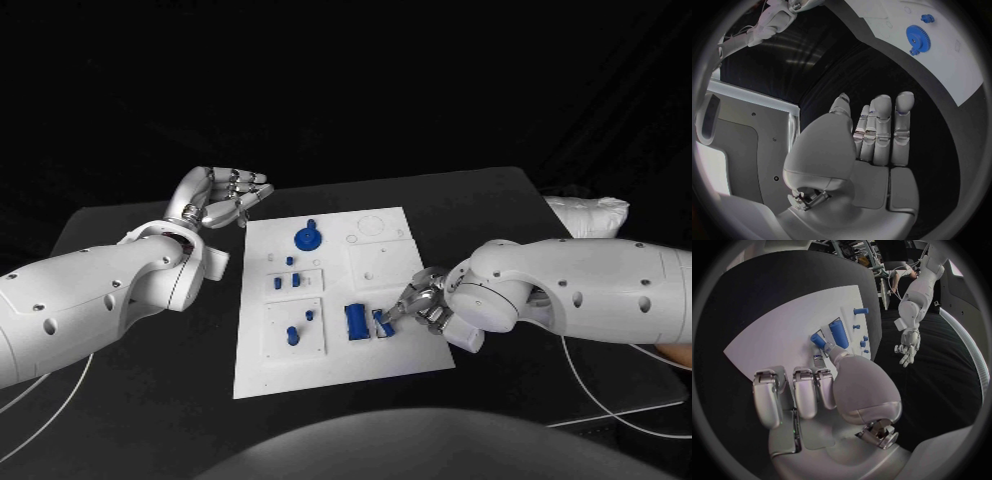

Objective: Assemble the parts on the task board

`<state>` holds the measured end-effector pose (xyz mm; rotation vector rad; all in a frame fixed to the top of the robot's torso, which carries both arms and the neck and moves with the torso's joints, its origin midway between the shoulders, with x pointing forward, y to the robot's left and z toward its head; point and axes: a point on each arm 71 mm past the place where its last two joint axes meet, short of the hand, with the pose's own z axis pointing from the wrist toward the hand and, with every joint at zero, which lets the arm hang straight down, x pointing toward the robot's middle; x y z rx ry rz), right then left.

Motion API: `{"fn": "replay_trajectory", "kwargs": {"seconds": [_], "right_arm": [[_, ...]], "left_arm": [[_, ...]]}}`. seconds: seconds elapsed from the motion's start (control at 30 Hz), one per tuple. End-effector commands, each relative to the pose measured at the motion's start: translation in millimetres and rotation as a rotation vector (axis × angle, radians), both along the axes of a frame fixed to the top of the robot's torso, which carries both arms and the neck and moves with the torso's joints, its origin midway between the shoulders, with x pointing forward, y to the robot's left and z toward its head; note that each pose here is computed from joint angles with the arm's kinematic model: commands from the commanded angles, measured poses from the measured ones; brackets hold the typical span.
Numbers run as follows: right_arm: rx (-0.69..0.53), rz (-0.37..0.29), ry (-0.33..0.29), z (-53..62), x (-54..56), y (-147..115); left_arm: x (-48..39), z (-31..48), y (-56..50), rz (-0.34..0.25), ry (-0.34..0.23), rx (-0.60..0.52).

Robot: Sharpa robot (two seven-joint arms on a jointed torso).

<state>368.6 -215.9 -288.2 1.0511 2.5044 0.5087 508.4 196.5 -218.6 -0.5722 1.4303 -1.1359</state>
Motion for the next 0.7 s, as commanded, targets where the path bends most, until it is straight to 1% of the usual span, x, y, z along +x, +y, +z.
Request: {"fn": "replay_trajectory", "kwargs": {"seconds": [0.03,0.7], "right_arm": [[0.005,0.025,0.001,-0.5,-1.4,3.8],[-0.037,0.05,-0.038,1.1,-0.8,0.7]], "left_arm": [[-0.6,0.6,-2.3,-0.014,0.003,-0.007],[-0.4,0.5,-3.0,-0.016,0.004,-0.008]]}}
